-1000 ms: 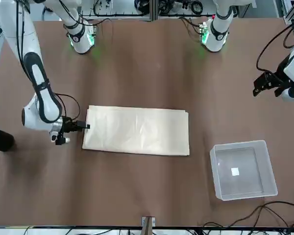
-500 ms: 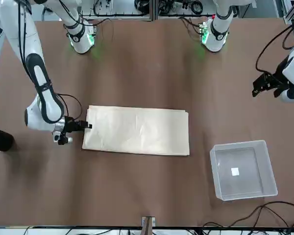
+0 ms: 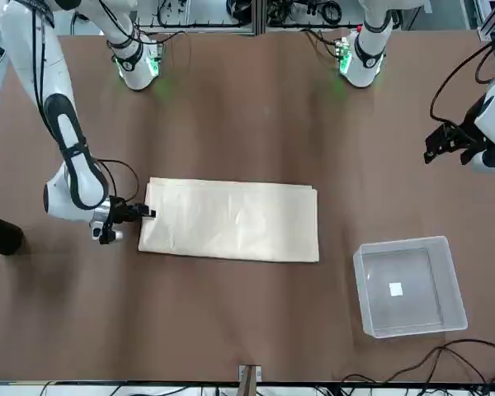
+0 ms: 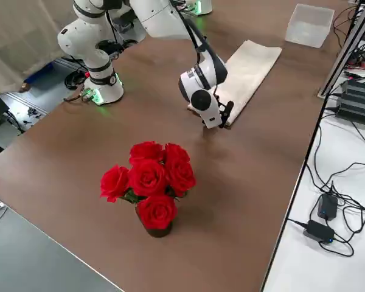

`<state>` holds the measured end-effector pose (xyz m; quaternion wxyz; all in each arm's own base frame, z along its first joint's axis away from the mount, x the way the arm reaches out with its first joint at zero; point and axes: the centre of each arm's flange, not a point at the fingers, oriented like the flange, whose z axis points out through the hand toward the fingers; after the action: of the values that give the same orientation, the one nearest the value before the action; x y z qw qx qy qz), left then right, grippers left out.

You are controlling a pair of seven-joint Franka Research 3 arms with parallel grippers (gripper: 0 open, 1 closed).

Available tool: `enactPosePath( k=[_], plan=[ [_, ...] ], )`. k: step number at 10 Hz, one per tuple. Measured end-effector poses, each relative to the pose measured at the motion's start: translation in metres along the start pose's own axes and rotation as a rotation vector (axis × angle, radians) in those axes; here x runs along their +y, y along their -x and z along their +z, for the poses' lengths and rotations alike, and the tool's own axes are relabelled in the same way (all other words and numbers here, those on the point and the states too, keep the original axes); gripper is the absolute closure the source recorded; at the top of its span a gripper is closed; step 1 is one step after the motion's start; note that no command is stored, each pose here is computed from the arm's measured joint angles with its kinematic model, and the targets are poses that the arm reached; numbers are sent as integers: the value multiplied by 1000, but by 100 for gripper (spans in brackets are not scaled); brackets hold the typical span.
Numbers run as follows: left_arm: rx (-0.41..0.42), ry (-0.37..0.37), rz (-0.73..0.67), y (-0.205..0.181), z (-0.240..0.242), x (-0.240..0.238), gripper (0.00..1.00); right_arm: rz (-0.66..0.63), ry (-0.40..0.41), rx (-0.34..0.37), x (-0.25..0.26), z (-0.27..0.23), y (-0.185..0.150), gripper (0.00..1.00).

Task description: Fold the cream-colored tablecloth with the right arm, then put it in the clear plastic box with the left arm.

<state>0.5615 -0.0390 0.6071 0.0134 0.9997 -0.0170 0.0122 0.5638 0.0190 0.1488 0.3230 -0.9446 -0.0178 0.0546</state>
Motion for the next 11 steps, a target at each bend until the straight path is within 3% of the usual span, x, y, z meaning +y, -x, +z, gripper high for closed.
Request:
enactPosePath(
  k=[3,5,7,11],
  plan=[
    [1,0,0,0,0,0,0,-36,0,0,-2,1,-1,85],
    [7,0,0,0,-2,0,0,-53,1,2,-6,1,-3,96],
    [7,0,-3,-1,-3,-2,0,-49,9,14,-22,-5,-15,96],
    [7,0,-9,-1,-2,-5,1,5,134,-57,-103,-31,-40,96]
  ],
)
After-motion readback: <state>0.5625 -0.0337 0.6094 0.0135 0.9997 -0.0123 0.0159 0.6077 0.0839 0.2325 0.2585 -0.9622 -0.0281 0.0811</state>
